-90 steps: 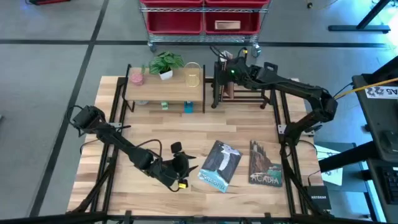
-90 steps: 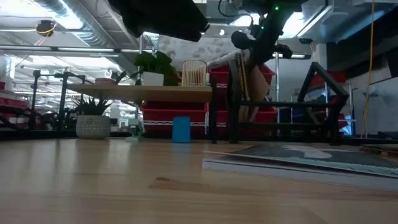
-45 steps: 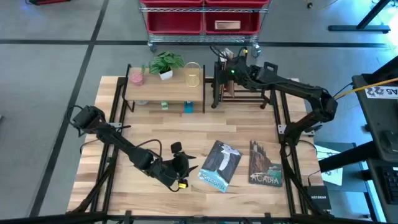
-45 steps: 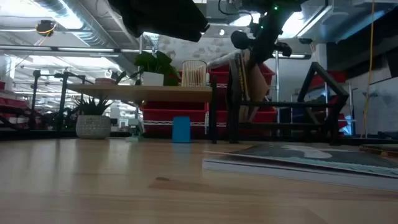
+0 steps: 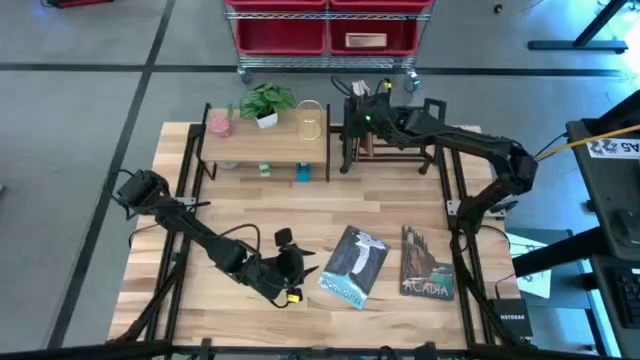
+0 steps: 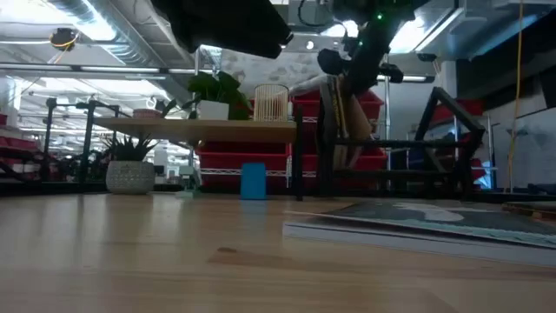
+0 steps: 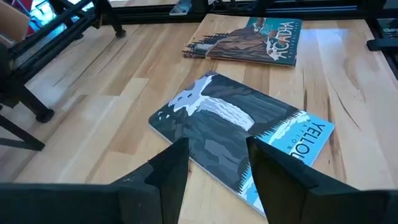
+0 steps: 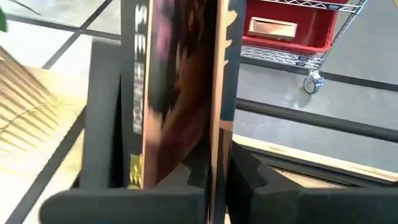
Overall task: Stock shelves
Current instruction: Put the brown blue book on the bookshelf
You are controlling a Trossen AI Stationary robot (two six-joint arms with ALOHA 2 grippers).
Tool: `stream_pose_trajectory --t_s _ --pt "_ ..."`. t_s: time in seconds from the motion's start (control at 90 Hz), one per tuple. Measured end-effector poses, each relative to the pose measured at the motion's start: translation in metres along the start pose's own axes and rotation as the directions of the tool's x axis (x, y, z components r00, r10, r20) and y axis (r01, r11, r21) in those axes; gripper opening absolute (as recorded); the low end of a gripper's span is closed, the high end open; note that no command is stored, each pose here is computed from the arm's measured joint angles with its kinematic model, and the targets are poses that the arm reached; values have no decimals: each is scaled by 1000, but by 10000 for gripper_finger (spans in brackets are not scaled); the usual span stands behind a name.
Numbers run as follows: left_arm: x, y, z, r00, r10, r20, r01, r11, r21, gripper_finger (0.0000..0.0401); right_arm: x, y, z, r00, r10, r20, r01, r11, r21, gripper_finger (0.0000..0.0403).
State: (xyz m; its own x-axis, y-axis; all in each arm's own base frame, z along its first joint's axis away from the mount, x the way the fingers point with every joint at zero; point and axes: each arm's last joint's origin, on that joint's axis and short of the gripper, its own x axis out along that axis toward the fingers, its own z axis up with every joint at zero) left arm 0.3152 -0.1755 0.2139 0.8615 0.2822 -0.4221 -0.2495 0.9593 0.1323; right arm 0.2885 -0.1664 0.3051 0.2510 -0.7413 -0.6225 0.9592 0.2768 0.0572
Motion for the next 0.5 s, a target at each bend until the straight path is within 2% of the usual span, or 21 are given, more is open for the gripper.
stream_pose_trajectory --t_s 0.3,0.5 --pt "0 0 0 1000 0 0 0 1000 0 153 -2 3 -3 1000 6 -7 -6 1000 -24 10" --pt "0 0 0 1000 0 0 0 1000 0 153 -6 4 -5 1000 24 -17 -25 999 -43 51"
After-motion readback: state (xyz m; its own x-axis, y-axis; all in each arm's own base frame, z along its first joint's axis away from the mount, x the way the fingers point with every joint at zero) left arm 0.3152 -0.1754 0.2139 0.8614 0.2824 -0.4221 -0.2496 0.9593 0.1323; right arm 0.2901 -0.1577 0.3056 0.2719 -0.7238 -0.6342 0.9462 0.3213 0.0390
